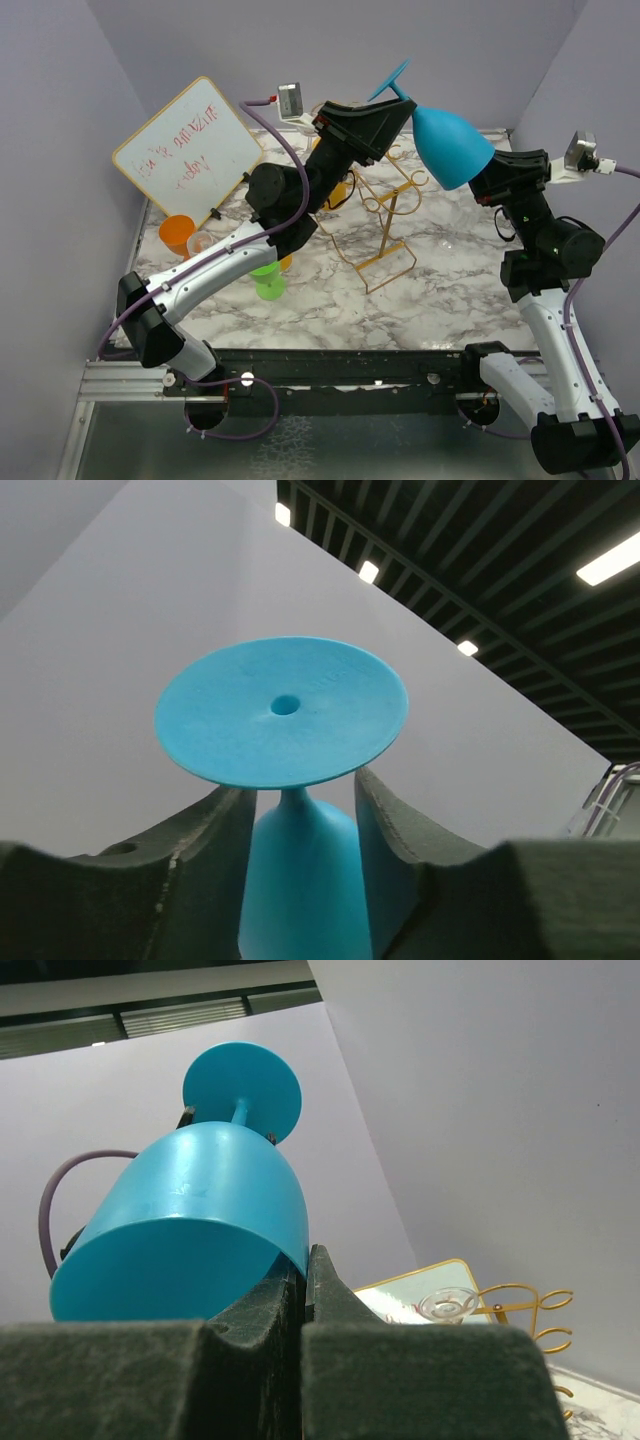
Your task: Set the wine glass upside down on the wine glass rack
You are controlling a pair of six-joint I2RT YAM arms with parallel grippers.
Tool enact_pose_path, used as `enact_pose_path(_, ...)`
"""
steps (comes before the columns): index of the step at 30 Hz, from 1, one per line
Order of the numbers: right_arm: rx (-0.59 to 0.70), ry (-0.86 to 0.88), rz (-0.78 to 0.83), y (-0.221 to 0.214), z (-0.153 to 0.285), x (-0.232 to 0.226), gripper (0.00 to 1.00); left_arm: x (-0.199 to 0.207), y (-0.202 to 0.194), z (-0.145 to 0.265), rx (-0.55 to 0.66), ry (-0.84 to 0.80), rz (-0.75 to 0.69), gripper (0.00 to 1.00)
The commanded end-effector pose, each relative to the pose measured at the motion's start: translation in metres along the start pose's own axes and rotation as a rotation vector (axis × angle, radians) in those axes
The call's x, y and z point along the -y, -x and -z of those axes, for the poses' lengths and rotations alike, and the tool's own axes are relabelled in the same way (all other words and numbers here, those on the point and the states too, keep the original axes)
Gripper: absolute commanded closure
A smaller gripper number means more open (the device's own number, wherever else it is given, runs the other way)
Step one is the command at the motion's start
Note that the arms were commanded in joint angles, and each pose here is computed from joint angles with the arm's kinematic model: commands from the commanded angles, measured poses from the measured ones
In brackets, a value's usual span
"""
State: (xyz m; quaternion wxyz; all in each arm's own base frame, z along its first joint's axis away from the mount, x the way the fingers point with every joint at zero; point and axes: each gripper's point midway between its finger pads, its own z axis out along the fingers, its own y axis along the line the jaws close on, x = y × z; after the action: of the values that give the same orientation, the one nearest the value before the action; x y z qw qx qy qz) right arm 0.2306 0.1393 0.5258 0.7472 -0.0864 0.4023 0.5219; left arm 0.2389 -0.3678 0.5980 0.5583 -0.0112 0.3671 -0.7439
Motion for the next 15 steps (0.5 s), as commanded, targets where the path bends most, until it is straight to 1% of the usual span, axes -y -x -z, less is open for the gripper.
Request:
enact_pose_path(1, -0.011, 0.041, 0.016, -0.003, 0.003, -0.008, 0.99, 0.021, 0.009, -0.009, 0.035, -0.061, 0.002, 0.60)
enact_pose_path(8, -0.025, 0.044, 0.004, -0.007, 0.004, -0.007, 0.99, 0.034, 0.012, -0.012, 0.042, -0.092, -0.027, 0.80)
enact_pose_path(10, -0.026, 0.046, -0.001, -0.007, 0.004, -0.007, 1.00, 0.034, 0.010, -0.011, 0.035, -0.091, -0.024, 0.82)
enact_pose_path(15, -0.027, 0.047, -0.020, -0.009, 0.003, -0.005, 0.99, 0.031, -0.001, -0.011, 0.006, -0.095, -0.005, 0.82)
